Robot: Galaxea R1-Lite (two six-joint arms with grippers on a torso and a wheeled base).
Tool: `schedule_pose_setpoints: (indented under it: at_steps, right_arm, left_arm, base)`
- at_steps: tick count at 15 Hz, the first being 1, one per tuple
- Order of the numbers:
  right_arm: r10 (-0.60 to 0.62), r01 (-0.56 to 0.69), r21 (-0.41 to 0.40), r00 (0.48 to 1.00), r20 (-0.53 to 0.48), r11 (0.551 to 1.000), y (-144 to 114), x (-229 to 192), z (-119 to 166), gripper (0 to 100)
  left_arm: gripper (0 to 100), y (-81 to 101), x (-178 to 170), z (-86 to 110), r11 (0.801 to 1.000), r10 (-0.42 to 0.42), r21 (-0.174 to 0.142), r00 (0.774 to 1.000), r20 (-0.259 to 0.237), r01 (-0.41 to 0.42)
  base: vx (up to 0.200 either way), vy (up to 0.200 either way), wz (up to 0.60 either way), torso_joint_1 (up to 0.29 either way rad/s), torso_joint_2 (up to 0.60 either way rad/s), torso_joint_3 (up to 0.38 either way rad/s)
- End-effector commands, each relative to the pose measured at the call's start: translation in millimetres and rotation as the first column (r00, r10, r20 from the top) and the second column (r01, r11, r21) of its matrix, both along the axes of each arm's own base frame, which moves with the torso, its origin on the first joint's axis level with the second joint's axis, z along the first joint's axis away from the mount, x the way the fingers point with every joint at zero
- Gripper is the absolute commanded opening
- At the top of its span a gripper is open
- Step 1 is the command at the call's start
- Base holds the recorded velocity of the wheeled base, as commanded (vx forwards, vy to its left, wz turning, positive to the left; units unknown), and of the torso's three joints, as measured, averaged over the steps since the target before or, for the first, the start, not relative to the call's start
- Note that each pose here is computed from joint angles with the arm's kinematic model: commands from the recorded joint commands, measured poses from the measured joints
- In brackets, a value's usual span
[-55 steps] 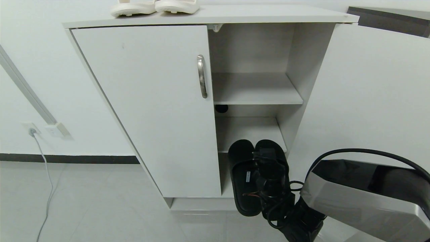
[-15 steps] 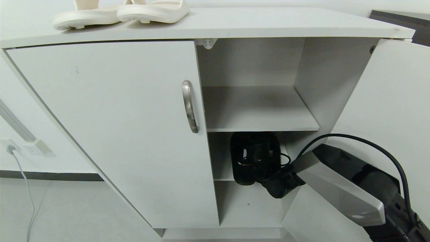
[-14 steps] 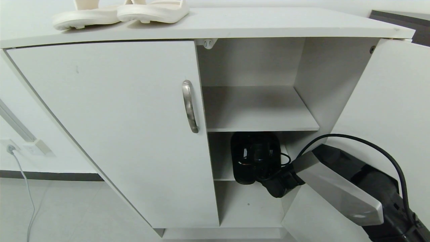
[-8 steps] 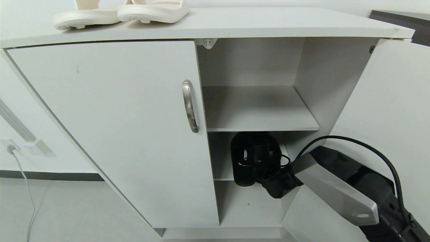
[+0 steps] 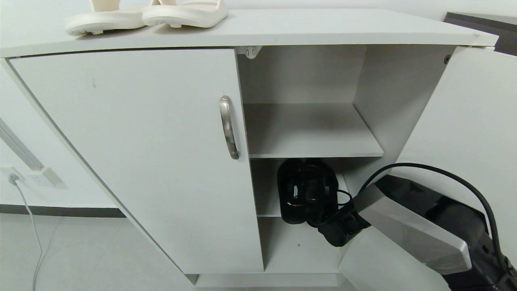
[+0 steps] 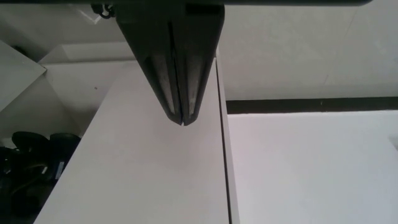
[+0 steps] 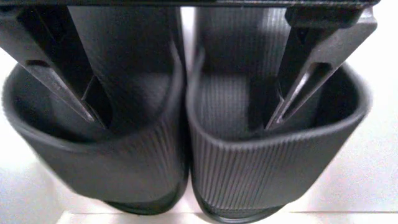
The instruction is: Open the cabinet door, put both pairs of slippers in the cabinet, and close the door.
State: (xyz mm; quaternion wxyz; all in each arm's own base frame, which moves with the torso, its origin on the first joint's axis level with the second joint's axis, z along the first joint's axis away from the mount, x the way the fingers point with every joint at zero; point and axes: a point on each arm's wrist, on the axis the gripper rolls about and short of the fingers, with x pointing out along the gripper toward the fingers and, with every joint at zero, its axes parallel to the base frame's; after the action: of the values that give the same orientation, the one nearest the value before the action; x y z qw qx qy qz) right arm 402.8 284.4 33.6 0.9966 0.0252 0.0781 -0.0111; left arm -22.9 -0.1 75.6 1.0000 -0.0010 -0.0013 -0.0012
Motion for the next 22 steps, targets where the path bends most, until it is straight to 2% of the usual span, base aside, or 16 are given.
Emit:
schedule_pose_setpoints:
  at_steps: [1,4,7,11,16,17,18,22]
  right_arm:
    - [0.026,-0.026,0.015,0.999,0.022,1.0,-5,-30,27,100]
    - [0.071,-0.072,0.019,0.997,0.024,0.997,-15,-74,39,100]
    - [0.129,-0.13,0.02,0.991,0.026,0.991,-30,-126,39,100]
    - [0.235,-0.236,0.032,0.971,0.047,0.971,-47,-191,61,100]
    - [0.242,-0.243,0.021,0.969,0.041,0.97,-46,-190,59,100]
    - [0.246,-0.246,-0.001,0.968,0.043,0.969,-46,-189,59,100]
    - [0.241,-0.238,-0.059,0.97,0.037,0.969,-50,-186,58,100]
    - [0.257,-0.254,-0.056,0.966,0.034,0.965,-53,-184,57,100]
  left_arm:
    - [0,0.0,0,0.1,1.0,0.001,-0.001,1.0,-0.001,-0.001]
    - [0,0.0,0,0.1,1.0,0.001,0.0,1.0,-0.001,-0.001]
    - [0,0.0,0,-0.1,1.0,0.001,0.0,1.0,-0.003,-0.001]
    - [0,0.0,0,0.1,1.0,0.001,0.0,1.0,-0.001,-0.001]
    - [0,-0.1,0,0.1,1.0,-0.001,0.0,1.0,-0.001,0.001]
    - [0,-0.1,0,0.1,1.0,-0.001,0.0,1.0,-0.001,0.001]
    - [0,-0.1,0,0.1,1.0,-0.001,0.0,1.0,-0.001,0.001]
    - [0,-0.1,0,0.1,1.0,-0.001,0.0,1.0,-0.001,0.001]
  base:
    - [0.0,0.0,0.0,0.0,0.0,0.0]
    - [0.0,0.0,0.0,0.0,0.0,0.0]
    - [0.0,0.0,0.0,0.0,0.0,0.0]
    - [0.0,0.0,0.0,0.0,0.0,0.0]
    - [0.0,0.0,0.0,0.0,0.0,0.0]
    - [0.0,0.0,0.0,0.0,0.0,0.0]
    - [-0.2,0.0,0.0,0.002,0.0,0.007]
    - [-0.2,0.0,0.0,0.0,0.0,0.0]
